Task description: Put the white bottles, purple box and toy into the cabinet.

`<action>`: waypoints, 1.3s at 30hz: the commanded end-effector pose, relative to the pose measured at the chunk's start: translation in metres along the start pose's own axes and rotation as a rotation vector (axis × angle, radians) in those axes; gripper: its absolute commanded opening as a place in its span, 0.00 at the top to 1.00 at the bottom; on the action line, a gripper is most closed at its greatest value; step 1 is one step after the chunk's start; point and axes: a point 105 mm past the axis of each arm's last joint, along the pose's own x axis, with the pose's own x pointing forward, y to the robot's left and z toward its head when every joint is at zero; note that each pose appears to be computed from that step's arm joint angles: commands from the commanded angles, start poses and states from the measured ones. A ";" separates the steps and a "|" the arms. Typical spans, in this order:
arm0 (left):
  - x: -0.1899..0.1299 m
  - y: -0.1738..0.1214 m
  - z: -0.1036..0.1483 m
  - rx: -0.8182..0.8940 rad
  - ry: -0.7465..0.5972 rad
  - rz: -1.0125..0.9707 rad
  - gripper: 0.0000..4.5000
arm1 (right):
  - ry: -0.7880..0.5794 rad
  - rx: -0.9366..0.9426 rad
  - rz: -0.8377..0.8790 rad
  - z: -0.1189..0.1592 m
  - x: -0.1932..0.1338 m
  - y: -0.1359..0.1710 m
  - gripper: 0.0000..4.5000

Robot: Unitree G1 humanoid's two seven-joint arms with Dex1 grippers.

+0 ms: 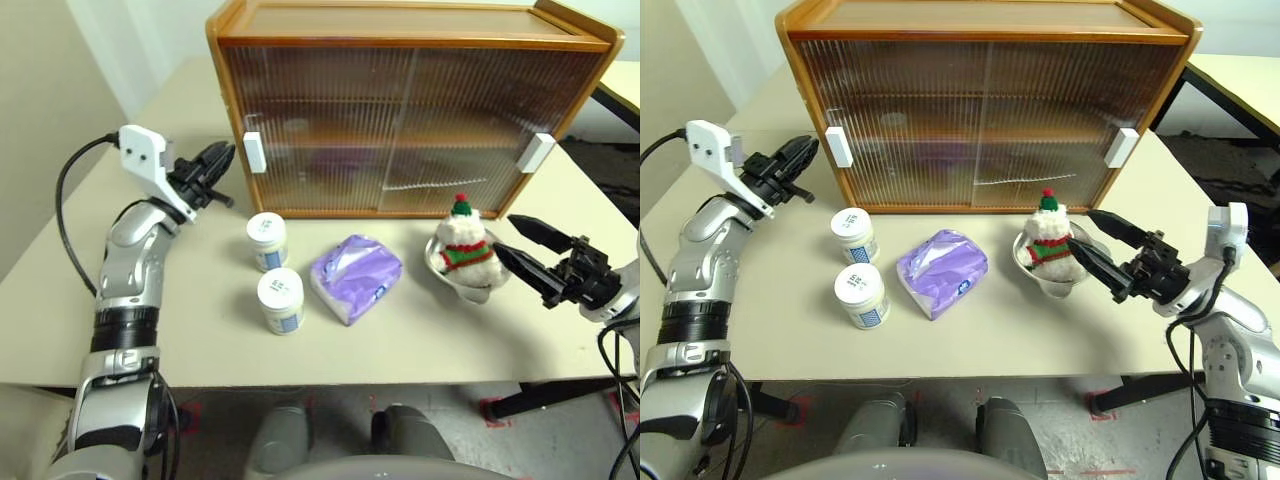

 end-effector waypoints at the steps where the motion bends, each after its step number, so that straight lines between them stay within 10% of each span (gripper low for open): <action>1: 0.013 -0.017 -0.010 0.000 0.039 -0.051 0.99 | -0.016 -0.008 0.030 0.003 0.013 0.005 0.00; 39: 0.011 -0.025 -0.004 0.049 0.014 -0.003 0.99 | -0.008 -0.026 0.134 0.003 0.039 0.007 0.00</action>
